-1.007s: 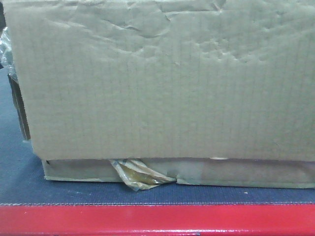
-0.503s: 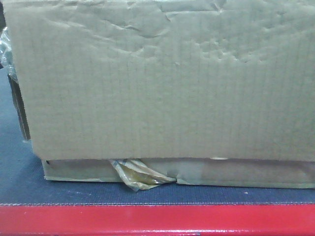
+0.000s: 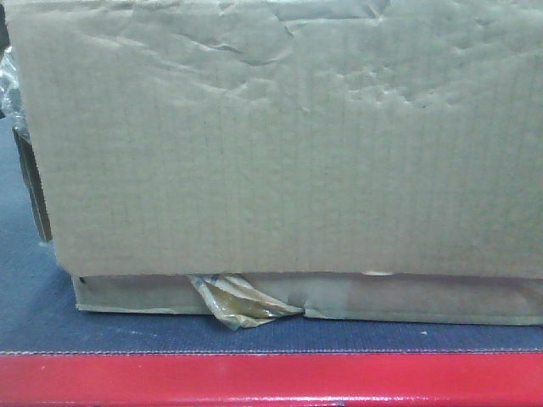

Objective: Stack two boxes on right shelf middle

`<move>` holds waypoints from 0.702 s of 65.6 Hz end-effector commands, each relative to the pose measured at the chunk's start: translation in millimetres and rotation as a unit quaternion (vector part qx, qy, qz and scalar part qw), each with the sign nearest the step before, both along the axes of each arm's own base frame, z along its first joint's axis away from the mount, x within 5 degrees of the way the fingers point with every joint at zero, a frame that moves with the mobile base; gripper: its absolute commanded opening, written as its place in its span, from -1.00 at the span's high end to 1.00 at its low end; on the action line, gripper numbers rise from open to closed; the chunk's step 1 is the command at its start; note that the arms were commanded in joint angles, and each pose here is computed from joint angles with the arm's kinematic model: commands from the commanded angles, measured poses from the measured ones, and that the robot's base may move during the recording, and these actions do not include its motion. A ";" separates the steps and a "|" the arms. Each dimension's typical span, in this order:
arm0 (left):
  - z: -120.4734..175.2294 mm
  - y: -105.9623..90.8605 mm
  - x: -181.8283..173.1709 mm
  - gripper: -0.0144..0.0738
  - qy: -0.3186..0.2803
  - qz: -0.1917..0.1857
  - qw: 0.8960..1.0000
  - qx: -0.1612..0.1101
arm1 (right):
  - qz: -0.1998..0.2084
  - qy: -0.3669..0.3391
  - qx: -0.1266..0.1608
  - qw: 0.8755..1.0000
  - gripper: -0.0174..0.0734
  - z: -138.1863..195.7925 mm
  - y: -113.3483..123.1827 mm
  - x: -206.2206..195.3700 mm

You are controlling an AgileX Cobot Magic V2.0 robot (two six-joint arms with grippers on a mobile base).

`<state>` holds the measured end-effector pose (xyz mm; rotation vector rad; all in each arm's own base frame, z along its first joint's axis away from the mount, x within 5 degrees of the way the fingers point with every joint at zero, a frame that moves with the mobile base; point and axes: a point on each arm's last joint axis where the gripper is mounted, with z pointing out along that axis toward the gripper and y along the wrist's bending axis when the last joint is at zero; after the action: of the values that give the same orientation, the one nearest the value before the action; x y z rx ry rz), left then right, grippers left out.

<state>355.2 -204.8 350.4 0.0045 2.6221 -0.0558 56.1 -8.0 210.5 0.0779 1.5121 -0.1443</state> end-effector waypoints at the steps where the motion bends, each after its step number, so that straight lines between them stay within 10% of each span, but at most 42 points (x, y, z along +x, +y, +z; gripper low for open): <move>1: 5.3 0.3 -0.8 0.26 -0.008 0.000 1.000 -0.013 | 0.000 -0.011 0.001 1.000 0.97 2.1 0.0 -0.5; 14: 12.0 -1.2 -2.0 -0.18 -0.013 -0.003 1.000 -0.023 | 0.000 -0.011 0.001 1.000 0.97 2.1 0.0 -0.5; 46: 121.0 34.3 -28.3 -0.18 -0.165 -0.031 0.984 -0.065 | 0.000 -0.011 0.001 1.000 0.97 2.1 0.0 -0.5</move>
<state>331.9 -186.3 456.3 0.0516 2.3306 -0.2457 56.1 -8.0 210.5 0.0779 1.5121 -0.1443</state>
